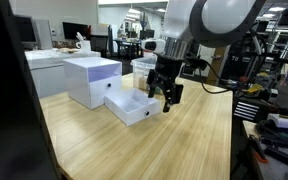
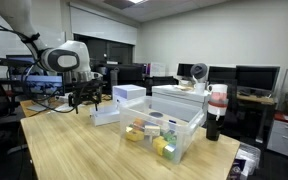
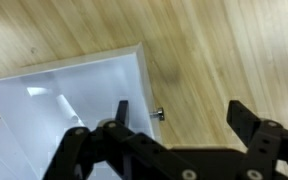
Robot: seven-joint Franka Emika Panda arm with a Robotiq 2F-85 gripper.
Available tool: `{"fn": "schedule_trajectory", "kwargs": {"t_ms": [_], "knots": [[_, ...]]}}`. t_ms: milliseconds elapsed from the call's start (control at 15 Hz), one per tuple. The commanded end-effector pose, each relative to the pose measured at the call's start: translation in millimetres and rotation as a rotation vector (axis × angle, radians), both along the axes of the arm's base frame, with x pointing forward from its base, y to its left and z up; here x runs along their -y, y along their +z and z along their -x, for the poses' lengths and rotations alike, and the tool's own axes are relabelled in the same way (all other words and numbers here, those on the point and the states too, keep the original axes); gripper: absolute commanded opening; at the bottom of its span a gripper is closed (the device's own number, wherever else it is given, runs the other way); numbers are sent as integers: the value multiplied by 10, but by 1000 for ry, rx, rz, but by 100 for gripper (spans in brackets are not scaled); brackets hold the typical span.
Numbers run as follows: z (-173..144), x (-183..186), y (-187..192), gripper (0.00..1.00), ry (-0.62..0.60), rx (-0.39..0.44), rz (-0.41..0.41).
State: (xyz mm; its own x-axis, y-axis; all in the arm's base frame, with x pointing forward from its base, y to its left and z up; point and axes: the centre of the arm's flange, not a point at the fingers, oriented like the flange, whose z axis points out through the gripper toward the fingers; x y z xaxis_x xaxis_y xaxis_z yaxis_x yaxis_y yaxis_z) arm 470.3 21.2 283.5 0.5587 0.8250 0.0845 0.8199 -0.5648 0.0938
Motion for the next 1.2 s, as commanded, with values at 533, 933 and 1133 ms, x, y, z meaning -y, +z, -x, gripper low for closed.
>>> {"fn": "schedule_trajectory", "kwargs": {"t_ms": [533, 933, 1133], "knots": [[43, 3, -63, 100, 39, -15, 5], [-287, 250, -471, 100, 66, -26, 3], [-467, 434, -791, 100, 92, -17, -1]]}}
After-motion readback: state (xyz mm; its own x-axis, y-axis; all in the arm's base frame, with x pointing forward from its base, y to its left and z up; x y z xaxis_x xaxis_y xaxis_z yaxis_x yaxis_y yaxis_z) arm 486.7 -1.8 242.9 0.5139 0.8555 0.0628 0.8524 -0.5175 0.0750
